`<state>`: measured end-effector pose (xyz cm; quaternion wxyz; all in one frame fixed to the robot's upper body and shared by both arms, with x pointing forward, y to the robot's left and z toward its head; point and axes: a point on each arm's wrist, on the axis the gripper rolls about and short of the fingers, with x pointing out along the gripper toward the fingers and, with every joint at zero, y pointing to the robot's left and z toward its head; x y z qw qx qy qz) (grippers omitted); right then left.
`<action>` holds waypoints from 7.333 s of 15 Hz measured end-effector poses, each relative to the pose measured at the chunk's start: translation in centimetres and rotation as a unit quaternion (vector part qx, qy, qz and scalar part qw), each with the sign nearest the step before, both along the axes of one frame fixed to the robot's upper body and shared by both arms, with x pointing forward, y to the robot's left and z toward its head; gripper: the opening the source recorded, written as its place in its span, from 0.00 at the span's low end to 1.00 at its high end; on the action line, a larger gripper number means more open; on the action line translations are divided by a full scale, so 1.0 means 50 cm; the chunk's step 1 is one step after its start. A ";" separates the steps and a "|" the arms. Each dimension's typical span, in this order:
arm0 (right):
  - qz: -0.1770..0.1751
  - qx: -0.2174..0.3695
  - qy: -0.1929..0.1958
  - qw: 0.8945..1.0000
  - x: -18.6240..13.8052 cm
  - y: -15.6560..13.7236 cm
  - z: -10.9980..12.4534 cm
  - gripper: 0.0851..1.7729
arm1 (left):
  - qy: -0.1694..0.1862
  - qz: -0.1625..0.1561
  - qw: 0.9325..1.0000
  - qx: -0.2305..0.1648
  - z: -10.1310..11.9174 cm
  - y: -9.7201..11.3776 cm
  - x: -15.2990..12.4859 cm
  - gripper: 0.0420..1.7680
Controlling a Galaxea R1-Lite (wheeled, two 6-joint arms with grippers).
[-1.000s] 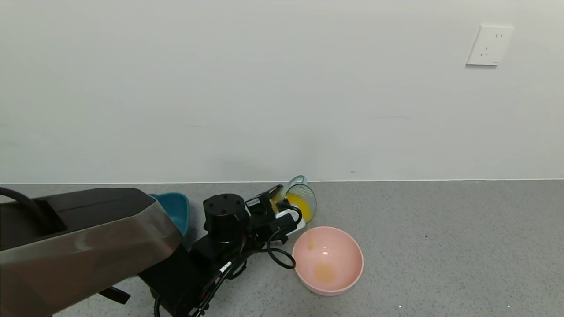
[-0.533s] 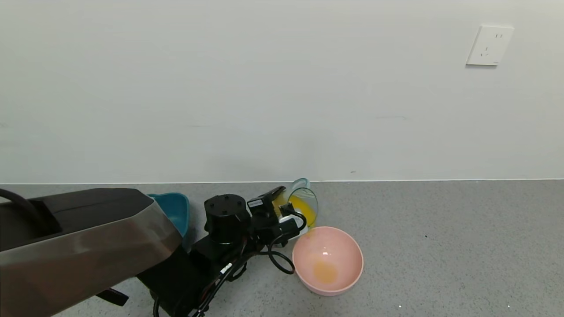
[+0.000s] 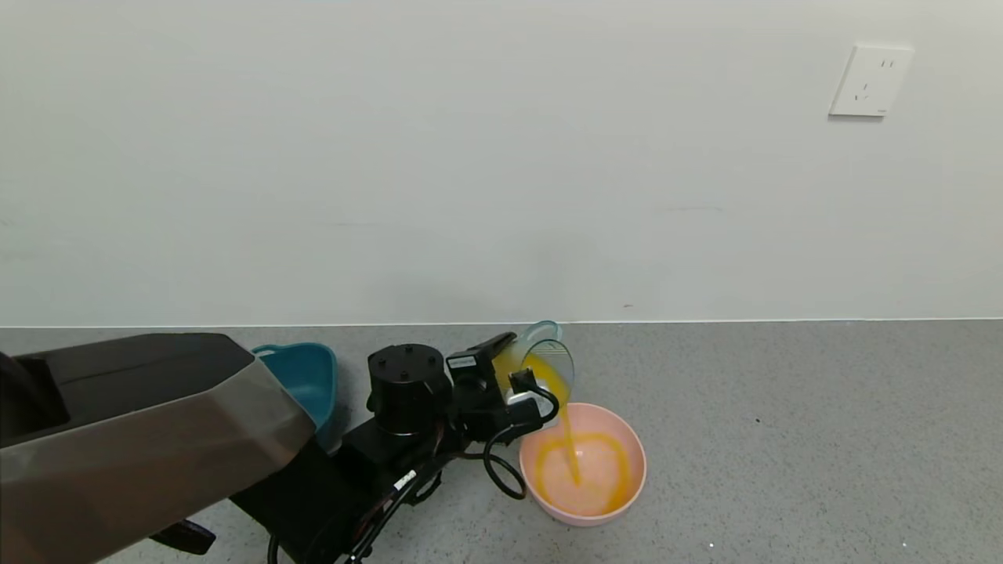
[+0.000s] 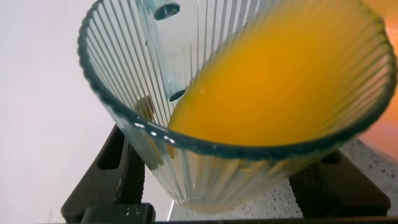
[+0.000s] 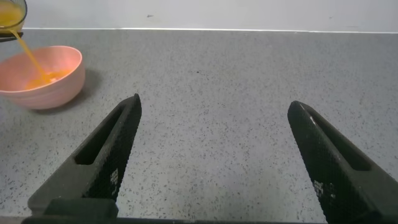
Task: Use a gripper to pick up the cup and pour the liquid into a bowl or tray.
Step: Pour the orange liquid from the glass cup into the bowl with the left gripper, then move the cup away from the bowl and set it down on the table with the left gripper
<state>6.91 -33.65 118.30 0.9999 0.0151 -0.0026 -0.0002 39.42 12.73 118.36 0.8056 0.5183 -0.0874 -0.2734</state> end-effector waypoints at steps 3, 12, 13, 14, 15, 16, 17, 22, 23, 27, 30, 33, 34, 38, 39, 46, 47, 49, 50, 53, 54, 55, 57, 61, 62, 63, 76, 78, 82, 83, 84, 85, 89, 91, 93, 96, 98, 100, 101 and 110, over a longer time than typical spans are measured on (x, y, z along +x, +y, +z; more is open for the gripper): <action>0.000 0.000 0.000 1.000 0.000 0.000 0.000 0.96 | -0.006 0.005 1.000 0.015 0.004 0.003 -0.001 0.72; 0.000 0.000 0.000 1.000 0.000 0.000 0.000 0.96 | -0.005 0.017 0.999 0.044 0.020 0.013 -0.008 0.72; 0.000 0.000 0.000 1.000 0.000 0.000 0.000 0.96 | -0.004 0.019 0.999 0.046 0.020 0.013 -0.009 0.72; 0.000 0.000 0.000 1.000 0.000 0.000 0.000 0.96 | -0.005 0.020 0.999 0.045 0.021 0.012 -0.009 0.72; 0.000 0.000 0.000 1.000 0.000 0.000 0.000 0.96 | -0.005 0.021 0.999 0.045 0.022 0.013 -0.009 0.72; 0.000 0.000 0.000 1.000 0.000 0.000 0.000 0.96 | -0.006 0.020 0.999 0.045 0.023 0.013 -0.010 0.72; 0.000 0.000 0.000 1.000 0.000 0.000 0.000 0.96 | -0.009 0.020 0.999 0.048 0.025 0.013 -0.010 0.72; 0.000 0.000 0.000 1.000 0.000 0.000 0.000 0.96 | -0.007 0.023 0.998 0.055 0.025 0.014 -0.013 0.72; 0.000 0.000 0.000 1.000 0.000 0.000 0.000 0.96 | -0.005 0.026 0.998 0.059 0.021 0.015 -0.016 0.72; 0.000 0.000 0.000 1.000 0.000 0.000 0.000 0.96 | -0.006 0.031 0.998 0.061 0.023 0.013 -0.023 0.72; 0.000 0.000 0.000 1.000 0.000 0.000 0.000 0.96 | -0.010 0.035 0.997 0.065 0.026 0.013 -0.026 0.72; 0.000 0.000 0.000 1.000 0.000 0.000 0.000 0.96 | -0.011 0.042 0.996 0.073 0.026 0.009 -0.035 0.72; 0.000 0.000 0.000 1.000 0.000 0.000 0.000 0.96 | -0.012 0.045 0.996 0.074 0.026 0.007 -0.038 0.72; 0.000 0.000 0.000 1.000 0.000 0.000 0.000 0.96 | -0.016 0.052 0.995 0.082 0.027 0.004 -0.045 0.72; 0.000 0.000 0.000 1.000 0.000 0.000 0.000 0.96 | -0.017 0.054 0.995 0.083 0.028 0.003 -0.047 0.72; 0.000 0.000 0.000 1.000 0.000 0.000 0.000 0.96 | -0.035 0.054 0.993 0.099 0.036 0.003 -0.049 0.72; 0.000 0.000 0.000 1.000 0.000 0.000 0.000 0.96 | -0.037 0.054 0.993 0.099 0.038 0.002 -0.050 0.72; 0.000 0.000 0.000 1.000 0.000 0.000 0.000 0.96 | -0.044 0.053 0.992 0.108 0.039 0.002 -0.049 0.72; 0.000 0.000 0.000 1.000 0.000 0.000 0.000 0.96 | -0.048 0.052 0.991 0.112 0.041 0.002 -0.048 0.72; 0.000 0.000 0.000 1.000 0.000 0.000 0.000 0.96 | -0.055 0.051 0.990 0.119 0.043 0.001 -0.047 0.72; 0.000 0.000 0.000 1.000 0.000 0.000 0.000 0.96 | -0.058 0.050 0.989 0.123 0.044 0.001 -0.047 0.72; 0.000 0.000 0.000 1.000 0.000 0.000 0.000 0.96 | -0.062 0.049 0.988 0.129 0.044 0.000 -0.046 0.72; 0.000 0.000 0.000 1.000 0.000 0.000 0.000 0.96 | -0.074 0.048 0.987 0.132 0.049 -0.001 -0.046 0.72; 0.000 0.000 0.000 1.000 0.000 0.000 0.000 0.96 | -0.081 0.040 0.986 0.141 0.049 -0.007 -0.050 0.72; 0.000 0.000 0.000 1.000 0.000 0.000 0.000 0.96 | -0.082 0.038 0.986 0.142 0.049 -0.009 -0.052 0.72; 0.000 0.000 0.000 1.000 0.000 0.000 0.000 0.96 | -0.084 0.038 0.985 0.145 0.049 -0.010 -0.052 0.72; 0.000 0.000 0.000 1.000 0.000 0.000 0.000 0.96 | -0.125 0.021 0.971 0.201 0.055 -0.020 -0.057 0.72; 0.000 0.000 0.000 1.000 0.000 0.000 0.000 0.96 | -0.131 0.019 0.969 0.209 0.057 -0.021 -0.058 0.72; 0.000 0.000 0.000 1.000 0.000 0.000 0.000 0.96 | -0.147 0.012 0.962 0.231 0.061 -0.022 -0.063 0.72; 0.000 0.000 0.000 1.000 0.000 0.000 0.000 0.96 | -0.153 0.011 0.960 0.235 0.062 -0.023 -0.065 0.72; 0.000 0.000 0.000 1.000 0.000 0.000 0.000 0.96 | -0.157 0.010 0.958 0.241 0.062 -0.023 -0.066 0.72; 0.000 0.000 0.000 1.000 0.000 0.000 0.000 0.96 | -0.160 0.008 0.956 0.245 0.063 -0.024 -0.067 0.72; 0.000 0.000 0.000 1.000 0.000 0.000 0.000 0.96 | -0.171 0.001 0.950 0.262 0.064 -0.028 -0.072 0.72; 0.000 0.000 0.000 1.000 0.000 0.000 0.000 0.96 | -0.173 -0.002 0.949 0.264 0.065 -0.029 -0.074 0.72; 0.000 0.000 0.000 1.000 0.000 0.000 0.000 0.96 | -0.178 -0.005 0.946 0.271 0.064 -0.030 -0.078 0.72; 0.000 0.000 0.000 1.000 0.000 0.000 0.000 0.96 | -0.180 -0.009 0.945 0.274 0.062 -0.031 -0.084 0.72; 0.000 0.000 0.000 1.000 0.000 0.000 0.000 0.96 | -0.180 -0.009 0.945 0.273 0.063 -0.031 -0.085 0.72; 0.000 0.000 0.000 1.000 0.000 0.000 0.000 0.96 | -0.181 -0.008 0.945 0.273 0.064 -0.030 -0.085 0.72; 0.000 0.000 0.000 1.000 0.000 0.000 0.000 0.96 | -0.181 -0.008 0.945 0.272 0.065 -0.030 -0.085 0.72; 0.000 0.000 0.000 1.000 0.000 0.000 0.000 0.96 | -0.131 0.018 0.976 0.174 0.082 -0.023 -0.079 0.72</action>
